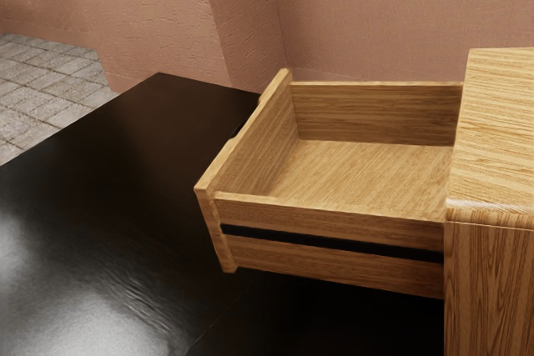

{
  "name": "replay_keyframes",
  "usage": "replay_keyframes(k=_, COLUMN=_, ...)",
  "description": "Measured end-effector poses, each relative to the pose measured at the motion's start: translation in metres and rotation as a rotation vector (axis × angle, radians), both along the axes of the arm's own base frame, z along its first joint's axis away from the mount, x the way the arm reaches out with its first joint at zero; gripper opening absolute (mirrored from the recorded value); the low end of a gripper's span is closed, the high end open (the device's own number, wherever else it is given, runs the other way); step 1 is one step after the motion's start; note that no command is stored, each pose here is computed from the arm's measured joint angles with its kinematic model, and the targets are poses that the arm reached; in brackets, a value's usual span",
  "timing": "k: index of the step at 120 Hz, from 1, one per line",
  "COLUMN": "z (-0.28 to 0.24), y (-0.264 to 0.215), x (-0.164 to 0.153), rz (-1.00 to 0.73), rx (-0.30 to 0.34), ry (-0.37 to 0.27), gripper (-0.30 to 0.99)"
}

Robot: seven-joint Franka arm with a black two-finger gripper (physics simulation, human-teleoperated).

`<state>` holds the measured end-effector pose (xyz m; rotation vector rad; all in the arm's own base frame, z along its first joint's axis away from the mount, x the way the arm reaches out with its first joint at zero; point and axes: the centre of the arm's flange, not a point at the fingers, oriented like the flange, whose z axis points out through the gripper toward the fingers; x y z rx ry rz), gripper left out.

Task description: Pull the drawer handle with one arm to open the drawer

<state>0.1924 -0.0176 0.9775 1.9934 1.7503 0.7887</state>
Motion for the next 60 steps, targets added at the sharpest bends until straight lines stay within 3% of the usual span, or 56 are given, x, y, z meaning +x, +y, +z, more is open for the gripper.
replay_keyframes(k=11, z=-0.076, y=0.007, x=0.155, rz=0.082, rx=0.029, ry=0.281, gripper=0.69)
replay_keyframes(k=18, z=-0.123, y=-0.009, x=0.198, rz=0.049, rx=0.066, ry=0.389, gripper=0.69)
replay_keyframes(k=23, z=-0.151, y=-0.059, x=0.206, rz=-0.061, rx=0.139, ry=0.434, gripper=0.69)
replay_keyframes(k=35, z=-0.222, y=-0.211, x=0.144, rz=-0.520, rx=0.363, ry=0.495, gripper=0.69)
replay_keyframes(k=42, z=-0.246, y=-0.291, x=0.088, rz=-0.800, rx=0.461, ry=0.478, gripper=0.69)
replay_keyframes(k=52, z=-0.252, y=-0.377, x=-0.033, rz=-1.164, rx=0.621, ry=0.325, gripper=0.69)
replay_keyframes(k=60, z=-0.247, y=-0.401, x=-0.088, rz=-1.301, rx=0.684, ry=0.201, gripper=0.69)
